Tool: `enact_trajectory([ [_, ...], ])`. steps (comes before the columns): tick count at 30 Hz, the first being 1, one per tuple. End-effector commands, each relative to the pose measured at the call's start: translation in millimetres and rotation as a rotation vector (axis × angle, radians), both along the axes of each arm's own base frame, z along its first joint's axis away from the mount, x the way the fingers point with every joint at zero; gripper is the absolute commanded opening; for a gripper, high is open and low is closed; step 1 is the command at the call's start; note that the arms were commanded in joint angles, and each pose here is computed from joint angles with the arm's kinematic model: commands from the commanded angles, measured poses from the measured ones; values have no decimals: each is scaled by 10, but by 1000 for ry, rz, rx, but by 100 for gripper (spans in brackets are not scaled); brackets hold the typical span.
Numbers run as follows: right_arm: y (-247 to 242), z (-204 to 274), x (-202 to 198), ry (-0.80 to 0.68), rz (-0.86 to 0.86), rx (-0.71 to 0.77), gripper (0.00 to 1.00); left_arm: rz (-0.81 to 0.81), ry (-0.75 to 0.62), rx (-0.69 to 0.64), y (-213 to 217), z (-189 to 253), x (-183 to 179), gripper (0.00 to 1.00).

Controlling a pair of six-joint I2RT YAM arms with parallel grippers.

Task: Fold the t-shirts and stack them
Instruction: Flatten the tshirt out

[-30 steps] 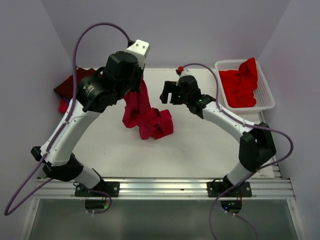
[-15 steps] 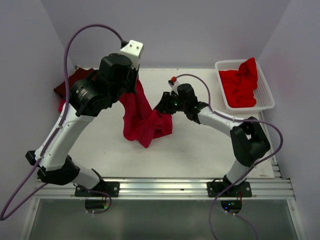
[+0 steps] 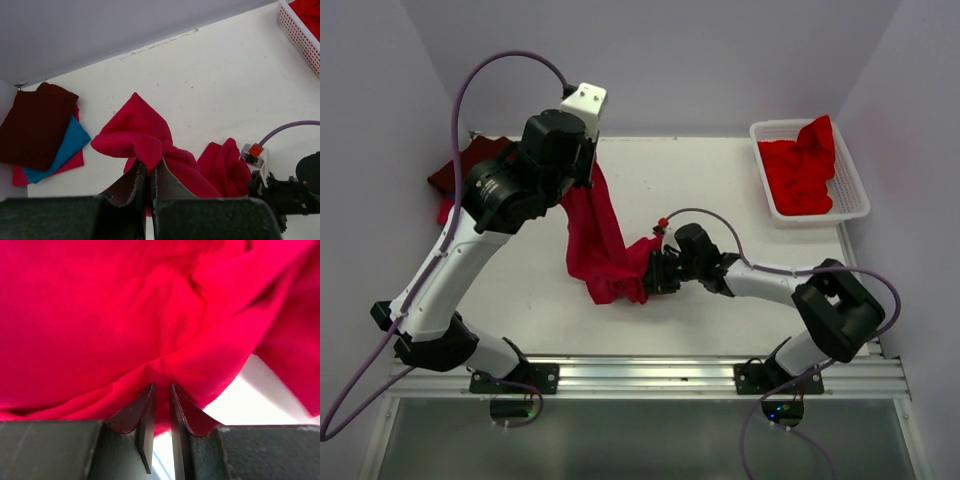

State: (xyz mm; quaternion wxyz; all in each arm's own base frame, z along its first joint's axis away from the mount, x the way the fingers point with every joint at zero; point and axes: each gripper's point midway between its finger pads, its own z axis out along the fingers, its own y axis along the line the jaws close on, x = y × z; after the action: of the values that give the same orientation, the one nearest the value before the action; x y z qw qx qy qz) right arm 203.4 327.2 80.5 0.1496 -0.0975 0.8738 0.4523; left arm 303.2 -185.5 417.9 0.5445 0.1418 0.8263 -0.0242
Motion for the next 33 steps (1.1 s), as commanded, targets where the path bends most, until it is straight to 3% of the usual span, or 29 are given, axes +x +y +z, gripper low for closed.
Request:
enact_trajectory([
  [1,-77,52,-388,21,102,-13,21,30,-91,-53,49,259,34,0],
  [9,-484,98,-1186,113,334,-103,31,44,-91,-44,67,240,49,0],
  [14,-727,362,-1425,35,400,-71,38,46,-90,-50,56,221,58,0],
  [16,-805,354,-1357,7,348,-130,40,44,-91,-54,43,211,63,0],
  [17,-835,356,-1167,-66,273,-188,55,40,-89,-57,33,207,63,0],
  [19,-907,303,-964,-116,188,-278,68,35,-89,-66,14,208,63,0],
  [20,-1014,270,-663,-183,49,-386,80,33,-88,-71,4,207,65,0],
  [24,-1185,122,-89,-242,-201,-604,83,25,-78,-80,-2,181,36,0],
  [28,-965,159,259,-282,-294,-569,81,22,-76,-92,18,167,-2,0],
  [33,-724,128,483,-296,-296,-551,70,20,-70,-106,48,126,-57,0],
])
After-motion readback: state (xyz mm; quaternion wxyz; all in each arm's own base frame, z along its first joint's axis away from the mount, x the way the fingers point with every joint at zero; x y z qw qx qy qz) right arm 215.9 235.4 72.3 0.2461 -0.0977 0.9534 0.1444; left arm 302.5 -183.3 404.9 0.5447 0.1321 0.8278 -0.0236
